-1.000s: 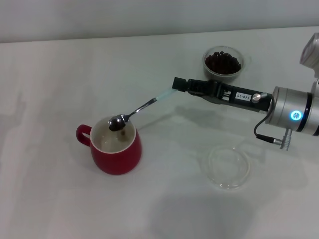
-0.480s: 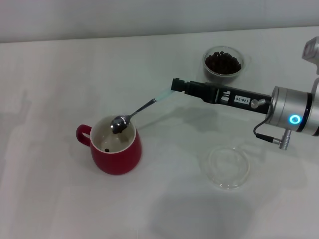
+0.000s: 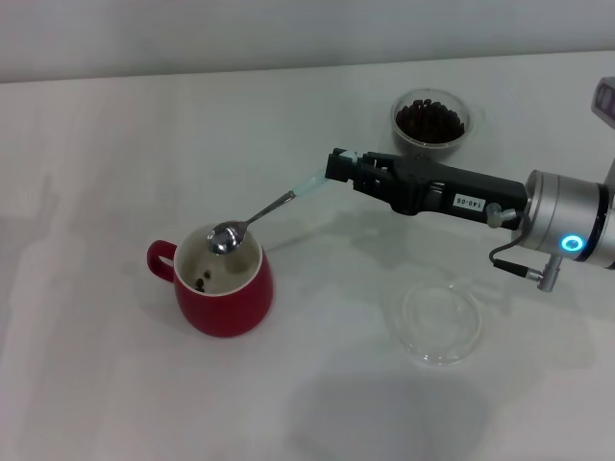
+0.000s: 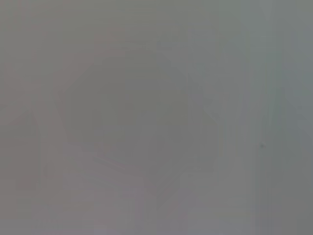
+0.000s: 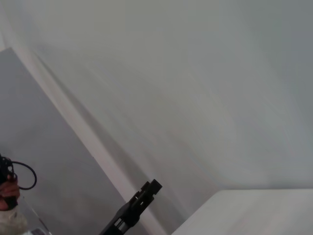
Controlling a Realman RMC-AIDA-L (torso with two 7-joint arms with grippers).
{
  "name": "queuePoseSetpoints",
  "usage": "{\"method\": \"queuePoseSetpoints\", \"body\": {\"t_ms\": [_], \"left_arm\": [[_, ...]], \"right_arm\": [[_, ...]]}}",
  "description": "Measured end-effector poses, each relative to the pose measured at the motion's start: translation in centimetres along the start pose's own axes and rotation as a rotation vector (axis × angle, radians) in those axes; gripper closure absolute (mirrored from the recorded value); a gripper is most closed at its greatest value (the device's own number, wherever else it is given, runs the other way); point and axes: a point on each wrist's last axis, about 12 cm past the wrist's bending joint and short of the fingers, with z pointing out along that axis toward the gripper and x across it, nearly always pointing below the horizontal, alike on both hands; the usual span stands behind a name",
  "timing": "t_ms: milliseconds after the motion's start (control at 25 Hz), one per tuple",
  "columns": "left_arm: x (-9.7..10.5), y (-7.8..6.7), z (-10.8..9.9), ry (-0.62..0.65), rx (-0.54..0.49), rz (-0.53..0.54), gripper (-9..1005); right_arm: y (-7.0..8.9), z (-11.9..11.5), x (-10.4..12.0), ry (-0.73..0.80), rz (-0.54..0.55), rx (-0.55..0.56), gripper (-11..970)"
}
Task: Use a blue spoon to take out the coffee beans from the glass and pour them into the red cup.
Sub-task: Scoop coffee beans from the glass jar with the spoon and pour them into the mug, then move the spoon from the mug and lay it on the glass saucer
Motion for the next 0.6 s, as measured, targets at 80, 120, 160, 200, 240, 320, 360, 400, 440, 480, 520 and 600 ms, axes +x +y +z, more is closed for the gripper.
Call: {"method": "queuePoseSetpoints", "body": {"t_ms": [80,120,160,200,240,320,360,400,440,480,520,600], "left_arm": [[0.1,0.0,0.0,0.008,-0.003,0.0,223],[0.1,0.0,0.0,0.01,-0.004,-0.001,223],[0.2,0.0,0.0,0.013,-0.005,-0.002,223],[0.2,0.0,0.0,0.013,-0.005,-0.002,223],[0.2,0.0,0.0,0.015,-0.005,-0.003,223],[0.2,-0.1,0.0,0.015,-0.004,-0.003,223],[0.2,-0.1,0.0,0.016,-0.003,-0.003,223],[0.2,-0.1,0.0,0.016,-0.003,-0.003,223],[0.2,-0.1,0.0,0.017,-0.005,-0.004,223],[0.2,0.0,0.0,0.017,-0.005,-0.004,223],[0.3,0.0,-0.1,0.018,-0.007,-0.004,223],[0.3,0.0,-0.1,0.019,-0.009,-0.005,224]], "right_arm": [[0.0,-0.1,0.1,-0.002,-0.022,0.002,804],[0.0,-0.1,0.1,-0.002,-0.027,0.003,804],[0.0,-0.1,0.1,-0.002,-0.032,0.007,804],[-0.1,-0.2,0.1,-0.003,-0.038,0.011,804],[-0.1,-0.3,0.1,-0.008,-0.04,0.017,804],[-0.2,-0.8,0.0,-0.029,-0.041,0.031,804],[-0.3,-1.2,-0.1,-0.047,-0.038,0.036,804],[-0.4,-1.8,-0.4,-0.066,-0.036,0.045,804],[-0.5,-2.4,-0.5,-0.082,-0.027,0.052,804],[-0.5,-3.0,-0.7,-0.094,-0.016,0.059,804],[-0.6,-3.8,-0.9,-0.103,-0.002,0.066,804],[-0.9,-5.5,-1.3,-0.109,0.037,0.087,804]]}}
